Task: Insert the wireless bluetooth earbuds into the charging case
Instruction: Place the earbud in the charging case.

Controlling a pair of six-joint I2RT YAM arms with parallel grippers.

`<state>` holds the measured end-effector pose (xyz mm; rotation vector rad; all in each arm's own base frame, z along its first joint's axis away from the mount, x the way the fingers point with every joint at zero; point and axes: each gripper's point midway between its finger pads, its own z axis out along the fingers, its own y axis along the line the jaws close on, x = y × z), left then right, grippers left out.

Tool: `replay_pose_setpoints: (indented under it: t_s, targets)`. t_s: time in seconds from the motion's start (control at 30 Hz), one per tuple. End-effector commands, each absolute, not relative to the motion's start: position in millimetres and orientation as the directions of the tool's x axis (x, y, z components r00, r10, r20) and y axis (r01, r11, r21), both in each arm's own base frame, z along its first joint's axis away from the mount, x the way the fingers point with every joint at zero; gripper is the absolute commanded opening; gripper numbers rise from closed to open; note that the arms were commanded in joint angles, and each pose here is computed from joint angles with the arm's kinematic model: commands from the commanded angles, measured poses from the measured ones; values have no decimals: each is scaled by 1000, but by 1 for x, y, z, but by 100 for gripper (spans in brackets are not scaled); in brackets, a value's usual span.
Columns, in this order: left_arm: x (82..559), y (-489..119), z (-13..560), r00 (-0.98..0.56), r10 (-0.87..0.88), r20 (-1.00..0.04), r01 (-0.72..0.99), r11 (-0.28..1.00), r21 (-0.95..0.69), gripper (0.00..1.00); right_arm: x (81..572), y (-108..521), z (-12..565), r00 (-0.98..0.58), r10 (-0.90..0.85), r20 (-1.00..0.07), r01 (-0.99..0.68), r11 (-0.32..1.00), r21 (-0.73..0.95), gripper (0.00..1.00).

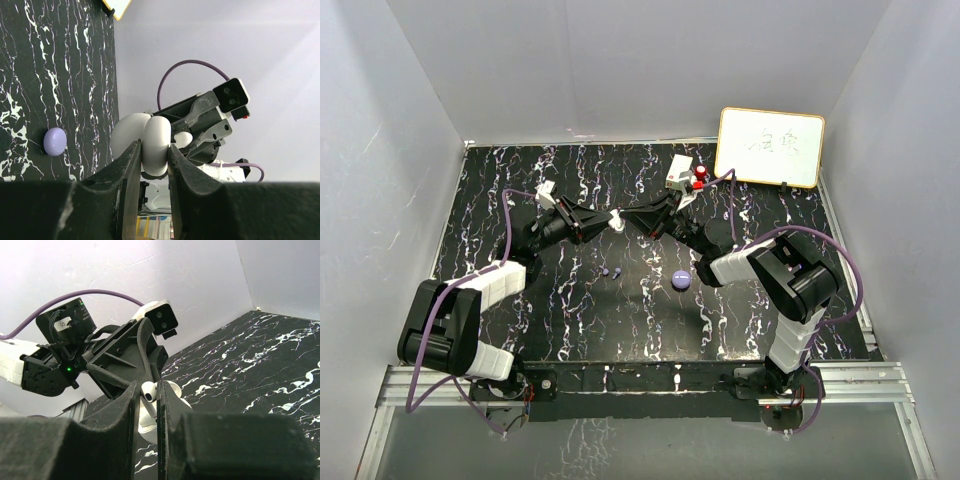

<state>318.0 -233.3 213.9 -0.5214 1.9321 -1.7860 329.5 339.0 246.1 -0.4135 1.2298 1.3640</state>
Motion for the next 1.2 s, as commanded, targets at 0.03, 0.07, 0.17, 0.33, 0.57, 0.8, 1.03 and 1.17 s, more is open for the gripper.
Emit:
replay_pose_setpoints:
  t_s: [0.03, 0.07, 0.17, 0.33, 0.57, 0.8, 1.03, 1.17]
  targets:
    - [316, -235, 246, -821, -552, -143, 131, 61, -989, 0, 300, 322, 327, 29, 661, -750, -970, 200, 139, 0]
    - [316, -235, 246, -821, -552, -143, 131, 62, -990, 0, 300, 322, 327, 28, 661, -750, -970, 200, 140, 0]
    - [315, -235, 246, -822, -552, -142, 130, 62, -990, 0, 300, 321, 327, 30, 661, -750, -969, 202, 139, 0]
    - [315, -235, 247, -822, -551, -145, 134, 61, -989, 0, 300, 322, 326, 31, 659, -751, -970, 202, 138, 0]
    - [314, -235, 245, -824, -548, -144, 132, 62, -989, 0, 301, 321, 328, 35, 662, -749, -969, 206, 138, 0]
    - [312, -235, 241, -826, -547, -138, 124, 64, -990, 0, 301, 321, 330, 40, 664, -747, -969, 207, 132, 0]
    - [311, -236, 241, -830, -541, -138, 123, 64, -990, 0, 301, 321, 329, 40, 663, -748, -969, 207, 132, 0]
    - [311, -236, 239, -830, -541, -135, 118, 67, -991, 0, 301, 321, 329, 41, 663, -747, -969, 209, 132, 0]
